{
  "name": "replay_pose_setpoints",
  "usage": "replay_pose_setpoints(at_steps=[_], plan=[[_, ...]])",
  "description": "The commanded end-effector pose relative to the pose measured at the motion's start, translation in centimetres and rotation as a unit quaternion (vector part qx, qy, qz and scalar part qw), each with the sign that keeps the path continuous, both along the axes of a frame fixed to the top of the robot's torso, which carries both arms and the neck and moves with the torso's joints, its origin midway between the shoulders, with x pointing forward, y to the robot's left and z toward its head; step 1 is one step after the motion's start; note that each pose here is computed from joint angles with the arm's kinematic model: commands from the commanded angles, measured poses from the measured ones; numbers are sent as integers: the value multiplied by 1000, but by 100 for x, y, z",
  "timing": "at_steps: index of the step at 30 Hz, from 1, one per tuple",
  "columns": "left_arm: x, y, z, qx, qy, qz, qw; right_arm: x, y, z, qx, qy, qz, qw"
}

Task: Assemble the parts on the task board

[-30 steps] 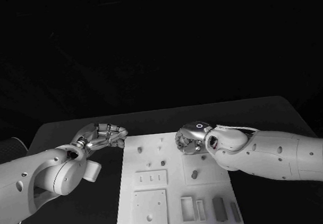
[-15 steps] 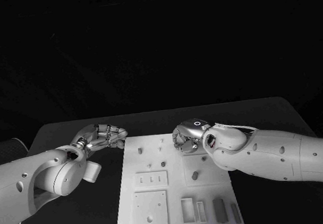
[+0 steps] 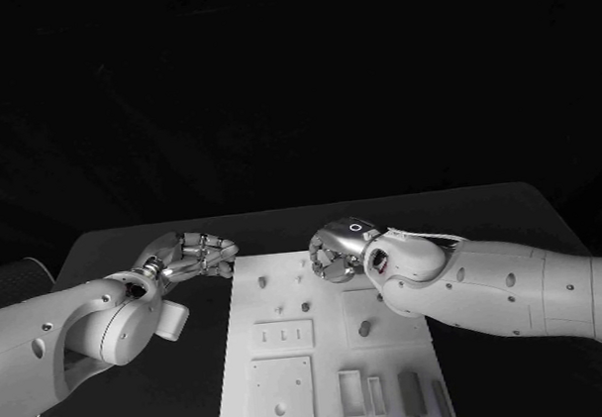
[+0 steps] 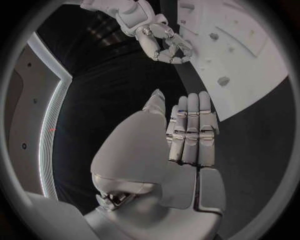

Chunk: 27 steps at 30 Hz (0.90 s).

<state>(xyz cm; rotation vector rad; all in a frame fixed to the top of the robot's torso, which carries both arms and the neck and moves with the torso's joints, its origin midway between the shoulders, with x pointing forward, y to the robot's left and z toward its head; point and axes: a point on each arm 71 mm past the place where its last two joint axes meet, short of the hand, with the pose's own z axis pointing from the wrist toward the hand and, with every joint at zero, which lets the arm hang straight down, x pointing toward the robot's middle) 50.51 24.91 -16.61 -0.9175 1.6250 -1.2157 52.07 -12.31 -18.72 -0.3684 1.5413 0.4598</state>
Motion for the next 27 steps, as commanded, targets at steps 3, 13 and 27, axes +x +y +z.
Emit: replay_pose_setpoints(at_steps=[3,13,27], plan=[[9,-29,27,14,-17,-2,1000,61,49,75,9,-31,-18,999],[14,-60,27,17,-20,-6,1000,131,235,77,10,-43,-12,999],[20,-79,26,17,-20,-8,1000,171,349,-16,0,-41,-12,999]])
